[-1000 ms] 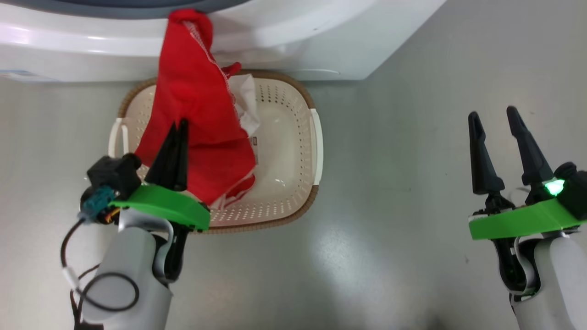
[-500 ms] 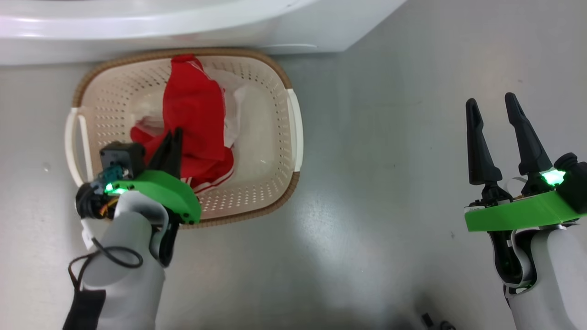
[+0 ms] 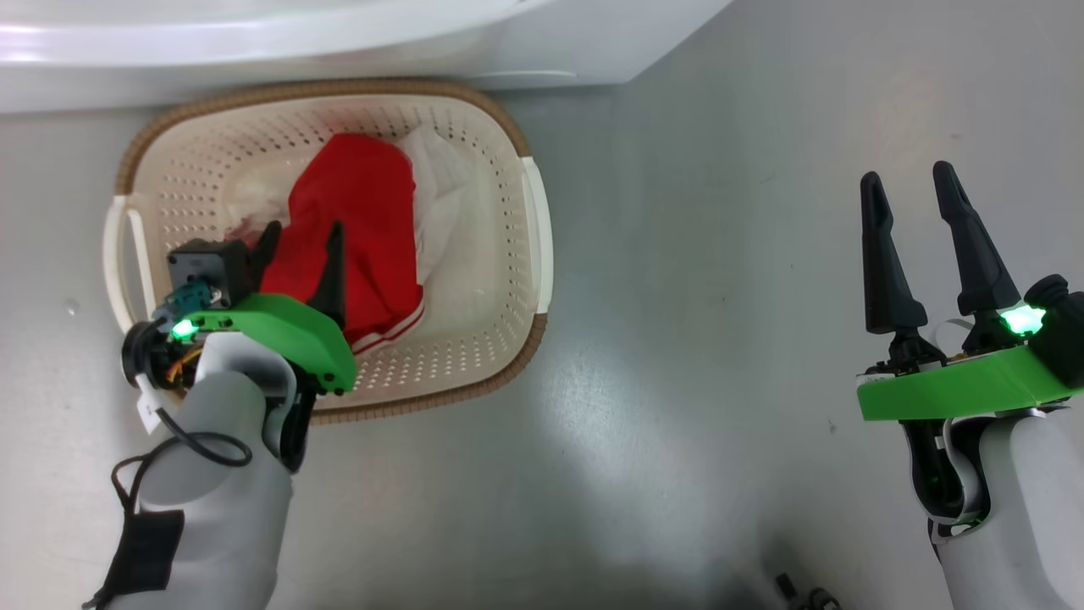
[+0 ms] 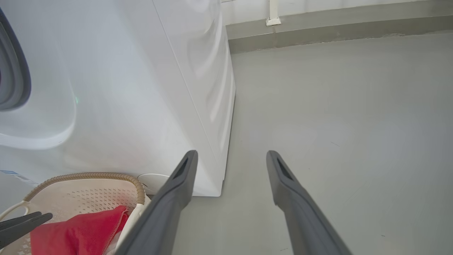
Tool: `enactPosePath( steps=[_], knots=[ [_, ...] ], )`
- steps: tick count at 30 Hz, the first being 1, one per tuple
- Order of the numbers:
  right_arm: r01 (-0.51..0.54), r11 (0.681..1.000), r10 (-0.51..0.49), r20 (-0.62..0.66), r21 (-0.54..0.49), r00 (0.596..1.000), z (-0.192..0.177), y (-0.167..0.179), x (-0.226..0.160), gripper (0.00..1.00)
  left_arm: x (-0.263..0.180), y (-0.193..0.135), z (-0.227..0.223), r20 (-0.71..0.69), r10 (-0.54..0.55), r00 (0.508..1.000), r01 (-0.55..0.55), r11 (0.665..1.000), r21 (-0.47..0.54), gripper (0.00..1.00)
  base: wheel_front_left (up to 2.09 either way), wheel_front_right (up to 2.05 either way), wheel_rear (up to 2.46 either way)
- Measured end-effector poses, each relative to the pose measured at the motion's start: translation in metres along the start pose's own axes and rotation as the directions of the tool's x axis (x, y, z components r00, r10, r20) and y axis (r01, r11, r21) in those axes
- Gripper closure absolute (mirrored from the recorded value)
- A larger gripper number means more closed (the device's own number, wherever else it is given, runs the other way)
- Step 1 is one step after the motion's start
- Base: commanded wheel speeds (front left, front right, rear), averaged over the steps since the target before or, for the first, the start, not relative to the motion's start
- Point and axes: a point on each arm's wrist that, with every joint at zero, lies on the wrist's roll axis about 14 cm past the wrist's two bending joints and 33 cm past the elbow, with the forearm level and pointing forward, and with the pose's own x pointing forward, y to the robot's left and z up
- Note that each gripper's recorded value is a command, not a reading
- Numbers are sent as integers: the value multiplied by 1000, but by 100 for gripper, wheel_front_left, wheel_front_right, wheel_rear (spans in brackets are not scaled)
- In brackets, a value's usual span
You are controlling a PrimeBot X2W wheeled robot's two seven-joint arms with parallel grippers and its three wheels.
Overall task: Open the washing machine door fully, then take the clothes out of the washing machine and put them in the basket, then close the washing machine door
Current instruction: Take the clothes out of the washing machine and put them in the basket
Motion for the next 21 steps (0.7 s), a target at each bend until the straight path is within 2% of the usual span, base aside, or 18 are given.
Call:
enactPosePath(
  steps=[8, 21],
  knots=[
    [-17, 1000, 17, 40, 3, 999, 19, 8, -3, 0, -15, 1, 38, 107, 13, 994, -13, 1000, -7, 0, 0, 0, 0],
    [-53, 998, 54, 94, -17, 994, 55, 19, -33, 0, -84, 4, 94, 313, 34, 949, -43, 999, 21, 0, 0, 0, 0]
  ],
)
